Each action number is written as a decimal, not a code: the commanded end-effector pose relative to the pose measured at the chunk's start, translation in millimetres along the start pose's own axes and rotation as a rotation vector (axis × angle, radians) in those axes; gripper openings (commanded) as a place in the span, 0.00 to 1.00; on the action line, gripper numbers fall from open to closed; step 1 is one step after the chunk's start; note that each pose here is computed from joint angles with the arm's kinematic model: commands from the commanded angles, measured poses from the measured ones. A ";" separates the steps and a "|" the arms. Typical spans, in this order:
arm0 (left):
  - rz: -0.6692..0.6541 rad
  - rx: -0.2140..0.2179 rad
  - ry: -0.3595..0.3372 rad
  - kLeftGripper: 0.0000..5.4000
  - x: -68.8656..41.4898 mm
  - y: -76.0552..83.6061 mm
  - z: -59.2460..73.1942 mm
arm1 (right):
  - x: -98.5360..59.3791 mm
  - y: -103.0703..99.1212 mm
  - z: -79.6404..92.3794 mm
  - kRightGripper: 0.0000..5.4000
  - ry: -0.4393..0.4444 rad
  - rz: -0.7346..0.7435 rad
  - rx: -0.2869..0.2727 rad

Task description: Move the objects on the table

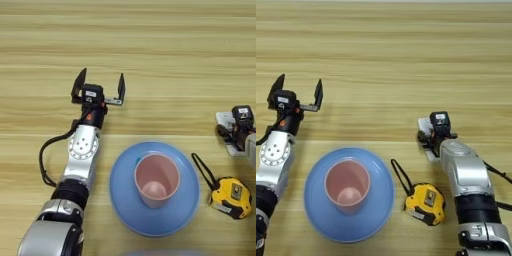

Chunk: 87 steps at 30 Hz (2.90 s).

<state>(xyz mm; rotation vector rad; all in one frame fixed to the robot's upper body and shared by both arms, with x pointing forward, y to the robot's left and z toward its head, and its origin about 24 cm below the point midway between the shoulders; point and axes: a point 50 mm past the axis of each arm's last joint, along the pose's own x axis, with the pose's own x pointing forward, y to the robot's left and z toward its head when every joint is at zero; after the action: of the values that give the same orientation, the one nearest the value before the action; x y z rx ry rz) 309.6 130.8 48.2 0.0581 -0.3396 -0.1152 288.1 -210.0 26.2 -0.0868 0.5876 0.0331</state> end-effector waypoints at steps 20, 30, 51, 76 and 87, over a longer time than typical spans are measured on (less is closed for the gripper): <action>-0.006 0.002 -0.014 1.00 4.8 -2.8 2.8 | -17.1 9.9 28.1 0.81 -0.249 0.217 0.025; -0.007 0.001 -0.012 1.00 5.3 -3.3 2.4 | -45.8 15.0 48.7 1.00 -0.428 0.418 -0.009; -0.006 0.004 -0.014 1.00 5.3 -3.2 2.6 | -114.6 27.1 20.8 1.00 -0.557 1.206 -0.385; -0.003 0.004 -0.016 1.00 5.3 -3.1 2.6 | -105.9 51.0 -23.9 1.00 -0.386 1.341 -0.532; -0.004 0.004 -0.013 1.00 6.0 -3.9 2.1 | -99.5 67.1 -34.6 1.00 -0.397 1.298 -0.573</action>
<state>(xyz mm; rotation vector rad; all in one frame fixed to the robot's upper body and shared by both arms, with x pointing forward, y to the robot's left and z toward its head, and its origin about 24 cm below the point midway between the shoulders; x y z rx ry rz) 311.4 128.6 48.1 0.0536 -0.3385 -0.1116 182.3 -149.2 49.7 -0.2101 0.1417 1.4500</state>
